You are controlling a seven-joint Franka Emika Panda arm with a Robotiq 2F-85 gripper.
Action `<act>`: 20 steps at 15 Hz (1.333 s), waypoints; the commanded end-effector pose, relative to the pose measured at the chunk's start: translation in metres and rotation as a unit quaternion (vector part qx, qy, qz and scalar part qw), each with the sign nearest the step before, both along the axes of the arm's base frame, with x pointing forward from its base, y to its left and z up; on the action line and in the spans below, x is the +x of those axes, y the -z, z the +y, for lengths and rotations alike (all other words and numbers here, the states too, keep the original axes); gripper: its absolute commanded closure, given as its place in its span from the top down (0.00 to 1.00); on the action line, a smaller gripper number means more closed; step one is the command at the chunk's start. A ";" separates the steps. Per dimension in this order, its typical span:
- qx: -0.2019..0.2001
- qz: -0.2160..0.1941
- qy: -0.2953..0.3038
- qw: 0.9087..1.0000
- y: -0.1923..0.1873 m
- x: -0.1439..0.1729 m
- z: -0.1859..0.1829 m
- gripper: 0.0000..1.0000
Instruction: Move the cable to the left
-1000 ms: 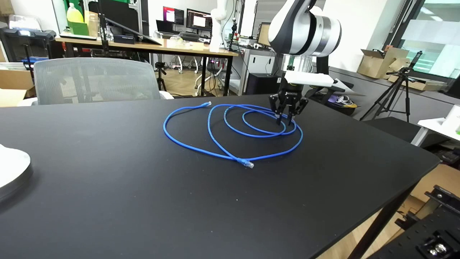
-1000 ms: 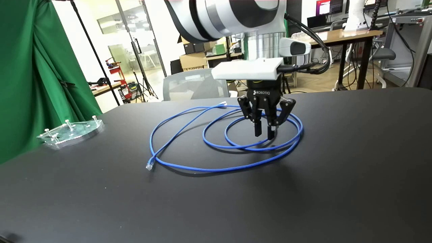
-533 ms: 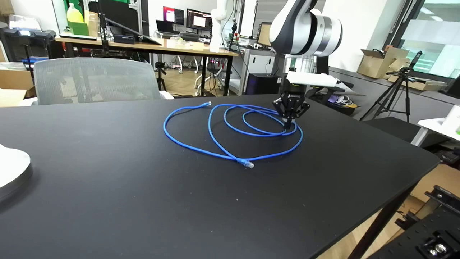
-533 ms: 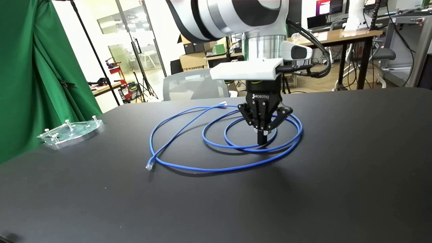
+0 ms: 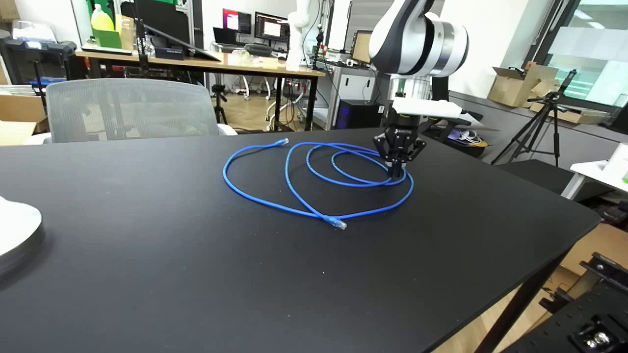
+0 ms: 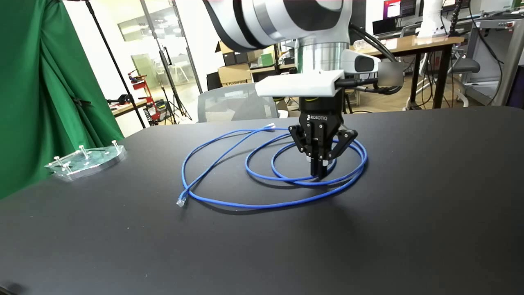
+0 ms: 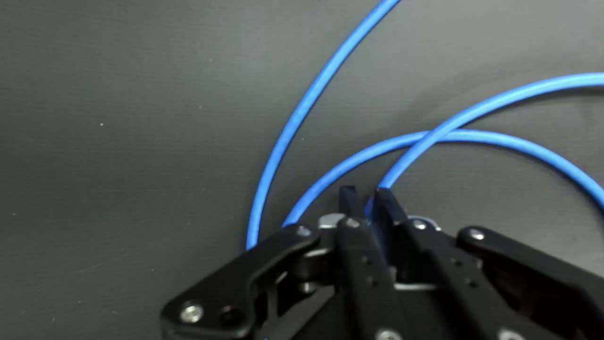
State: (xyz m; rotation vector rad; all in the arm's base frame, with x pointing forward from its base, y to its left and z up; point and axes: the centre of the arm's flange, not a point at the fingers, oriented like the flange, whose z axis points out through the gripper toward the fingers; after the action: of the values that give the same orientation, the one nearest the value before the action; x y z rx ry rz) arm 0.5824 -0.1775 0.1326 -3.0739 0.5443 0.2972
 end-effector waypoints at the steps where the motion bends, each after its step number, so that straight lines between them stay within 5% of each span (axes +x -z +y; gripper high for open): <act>1: -0.010 0.003 0.033 0.999 -0.001 0.004 -0.006 0.46; 2: -0.011 0.004 0.033 0.999 0.000 0.003 -0.008 0.54; 3: -0.011 0.003 0.038 0.999 0.002 0.003 -0.009 0.13; 5: -0.013 0.002 0.046 0.999 0.003 0.002 -0.011 0.13; 7: -0.015 0.001 0.053 0.998 0.003 0.003 -0.013 0.00; 14: -0.018 -0.010 0.053 0.998 -0.007 0.004 -0.009 0.00; 20: -0.046 -0.089 -0.057 0.993 -0.060 0.019 0.035 0.00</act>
State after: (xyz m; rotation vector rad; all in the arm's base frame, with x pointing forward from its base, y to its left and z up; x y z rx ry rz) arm 0.6029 -0.1672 0.1605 -3.1467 0.5174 0.0996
